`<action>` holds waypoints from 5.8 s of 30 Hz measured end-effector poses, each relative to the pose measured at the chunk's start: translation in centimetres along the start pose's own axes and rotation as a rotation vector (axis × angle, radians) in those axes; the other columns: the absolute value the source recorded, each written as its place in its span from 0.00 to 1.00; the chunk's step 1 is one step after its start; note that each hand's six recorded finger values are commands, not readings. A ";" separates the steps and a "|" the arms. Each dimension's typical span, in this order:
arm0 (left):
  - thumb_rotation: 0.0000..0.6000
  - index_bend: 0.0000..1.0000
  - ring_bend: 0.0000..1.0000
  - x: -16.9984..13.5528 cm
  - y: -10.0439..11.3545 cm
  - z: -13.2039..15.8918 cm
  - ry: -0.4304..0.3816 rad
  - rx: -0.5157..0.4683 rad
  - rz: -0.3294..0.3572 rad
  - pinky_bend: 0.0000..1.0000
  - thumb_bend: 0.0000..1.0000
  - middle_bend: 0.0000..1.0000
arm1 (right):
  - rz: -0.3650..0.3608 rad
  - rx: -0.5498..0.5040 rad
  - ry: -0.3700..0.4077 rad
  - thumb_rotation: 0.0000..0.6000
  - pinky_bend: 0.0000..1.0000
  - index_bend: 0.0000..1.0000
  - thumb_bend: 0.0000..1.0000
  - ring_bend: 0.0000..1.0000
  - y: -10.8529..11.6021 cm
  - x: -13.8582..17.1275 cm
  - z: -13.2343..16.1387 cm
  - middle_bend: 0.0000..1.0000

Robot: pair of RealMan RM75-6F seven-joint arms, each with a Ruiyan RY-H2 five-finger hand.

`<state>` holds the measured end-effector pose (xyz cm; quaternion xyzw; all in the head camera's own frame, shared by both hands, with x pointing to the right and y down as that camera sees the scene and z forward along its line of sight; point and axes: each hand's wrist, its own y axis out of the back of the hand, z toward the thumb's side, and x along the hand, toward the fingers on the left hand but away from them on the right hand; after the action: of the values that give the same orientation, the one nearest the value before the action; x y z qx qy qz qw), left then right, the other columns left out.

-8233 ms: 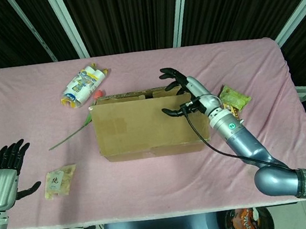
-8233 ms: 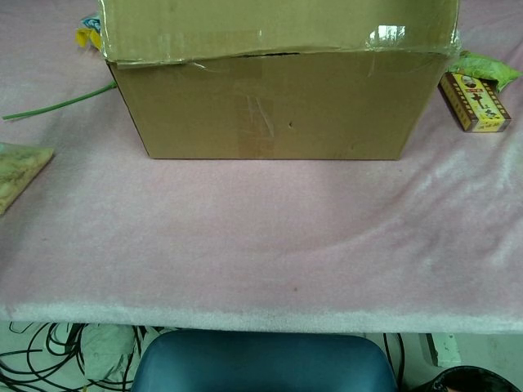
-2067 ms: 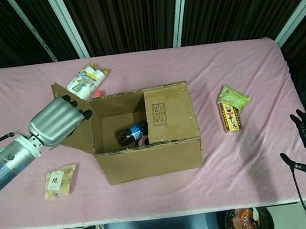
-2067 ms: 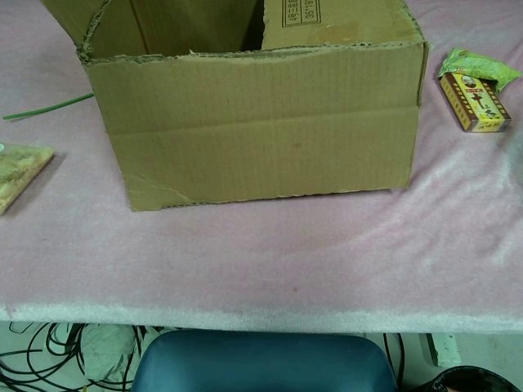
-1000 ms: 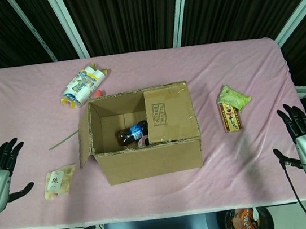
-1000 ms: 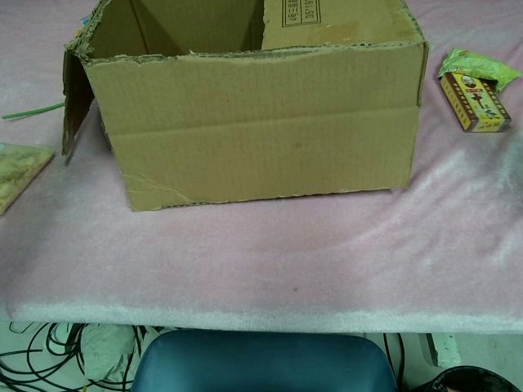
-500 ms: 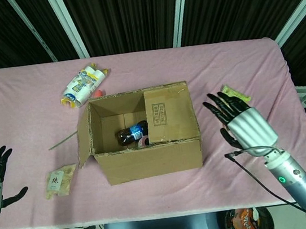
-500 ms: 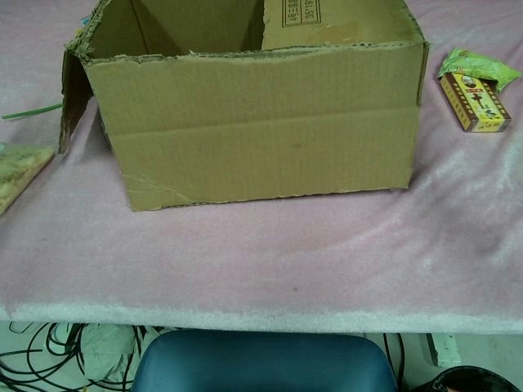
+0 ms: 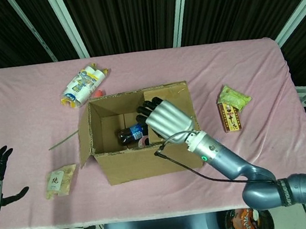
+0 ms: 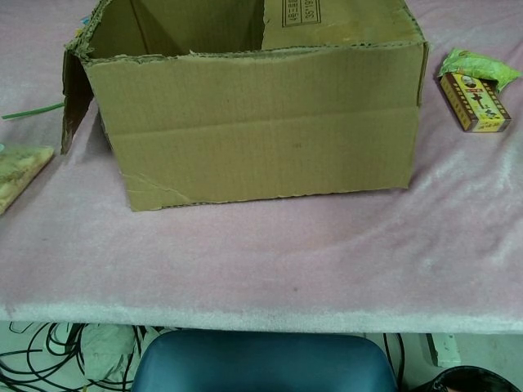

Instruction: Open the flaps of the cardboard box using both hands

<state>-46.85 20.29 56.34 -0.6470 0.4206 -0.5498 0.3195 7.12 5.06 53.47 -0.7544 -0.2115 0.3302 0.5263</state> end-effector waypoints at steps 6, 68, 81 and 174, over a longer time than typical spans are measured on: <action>1.00 0.00 0.00 0.2 0.0 -0.1 0.010 -0.017 -0.016 0.00 0.11 0.00 | 0.106 0.102 0.066 1.00 0.34 0.43 0.95 0.27 -2.9 -3.9 1.5 0.33; 1.00 0.00 0.00 0.5 0.2 -0.1 0.020 -0.057 -0.041 0.00 0.11 0.00 | 0.363 0.897 0.214 1.00 0.31 0.54 0.92 0.29 -5.5 -4.2 1.3 0.50; 1.00 0.00 0.00 0.4 0.3 0.0 0.016 -0.061 -0.045 0.00 0.11 0.00 | 0.312 1.033 0.224 1.00 0.28 0.55 0.84 0.28 -2.6 -3.3 1.9 0.49; 1.00 0.00 0.00 0.1 0.3 0.5 -0.015 0.005 -0.014 0.00 0.12 0.00 | 0.392 1.105 -0.400 1.00 0.23 0.03 0.26 0.11 3.3 12.4 -18.2 0.10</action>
<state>-46.39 20.06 55.99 -0.6533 0.4122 -0.5483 0.3203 28.76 0.27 51.13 -0.3184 0.0387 0.6166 0.7190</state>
